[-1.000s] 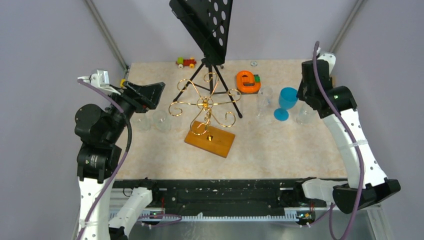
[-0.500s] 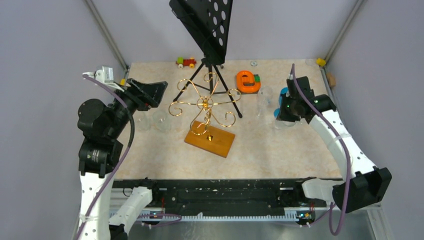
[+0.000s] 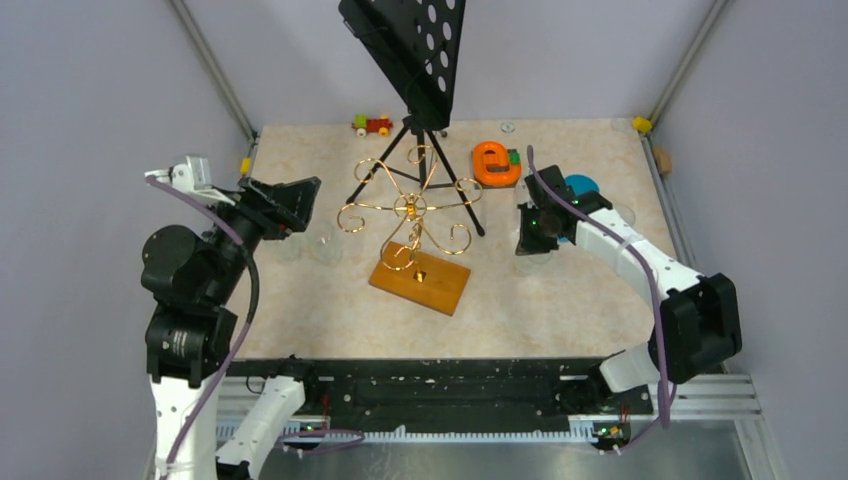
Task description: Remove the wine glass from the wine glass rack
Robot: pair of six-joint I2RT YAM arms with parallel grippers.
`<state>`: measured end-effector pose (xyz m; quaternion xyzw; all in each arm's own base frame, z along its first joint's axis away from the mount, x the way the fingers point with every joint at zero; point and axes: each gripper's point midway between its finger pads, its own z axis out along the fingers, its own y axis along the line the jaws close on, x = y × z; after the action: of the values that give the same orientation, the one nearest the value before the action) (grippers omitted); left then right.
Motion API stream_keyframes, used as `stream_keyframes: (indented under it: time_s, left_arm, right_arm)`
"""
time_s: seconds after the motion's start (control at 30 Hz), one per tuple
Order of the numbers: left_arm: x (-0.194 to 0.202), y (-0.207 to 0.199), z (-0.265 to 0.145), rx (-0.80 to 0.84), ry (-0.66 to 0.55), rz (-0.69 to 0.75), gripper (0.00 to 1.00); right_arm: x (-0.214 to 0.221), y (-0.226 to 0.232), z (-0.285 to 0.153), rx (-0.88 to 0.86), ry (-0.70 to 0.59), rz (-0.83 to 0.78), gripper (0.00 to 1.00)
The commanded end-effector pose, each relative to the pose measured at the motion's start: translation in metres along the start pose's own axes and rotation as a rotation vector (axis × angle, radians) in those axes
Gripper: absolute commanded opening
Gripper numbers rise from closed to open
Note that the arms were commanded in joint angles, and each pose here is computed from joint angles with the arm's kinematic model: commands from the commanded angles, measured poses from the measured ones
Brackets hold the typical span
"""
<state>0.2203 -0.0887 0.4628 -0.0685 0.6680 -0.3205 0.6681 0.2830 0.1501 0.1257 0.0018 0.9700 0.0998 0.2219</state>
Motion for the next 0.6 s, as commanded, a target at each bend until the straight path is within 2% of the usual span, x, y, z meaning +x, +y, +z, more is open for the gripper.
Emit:
stream_keyframes:
  time_s: [0.0,0.2,0.33,0.47,0.57]
  left_arm:
    - [-0.017,0.012,-0.026,-0.097,-0.085,0.063,0.81]
    - [-0.018,0.062,-0.060,-0.371,-0.149,0.125,0.75]
    - [-0.010,0.079,-0.074,-0.454,-0.128,0.160,0.76]
    - [0.003,0.089,-0.080,-0.486,-0.085,0.184,0.92]
    - [0.010,0.097,-0.085,-0.527,-0.056,0.191,0.95]
  right_arm:
    - [-0.023,0.005,0.006,-0.006,-0.090,0.020,0.04]
    - [-0.021,0.004,0.018,0.008,-0.065,0.009,0.12]
    - [-0.022,0.004,0.020,0.007,-0.059,0.000,0.26]
    - [-0.034,0.009,0.008,-0.011,-0.096,-0.017,0.38]
    - [-0.050,0.014,-0.014,-0.030,-0.165,-0.023,0.46]
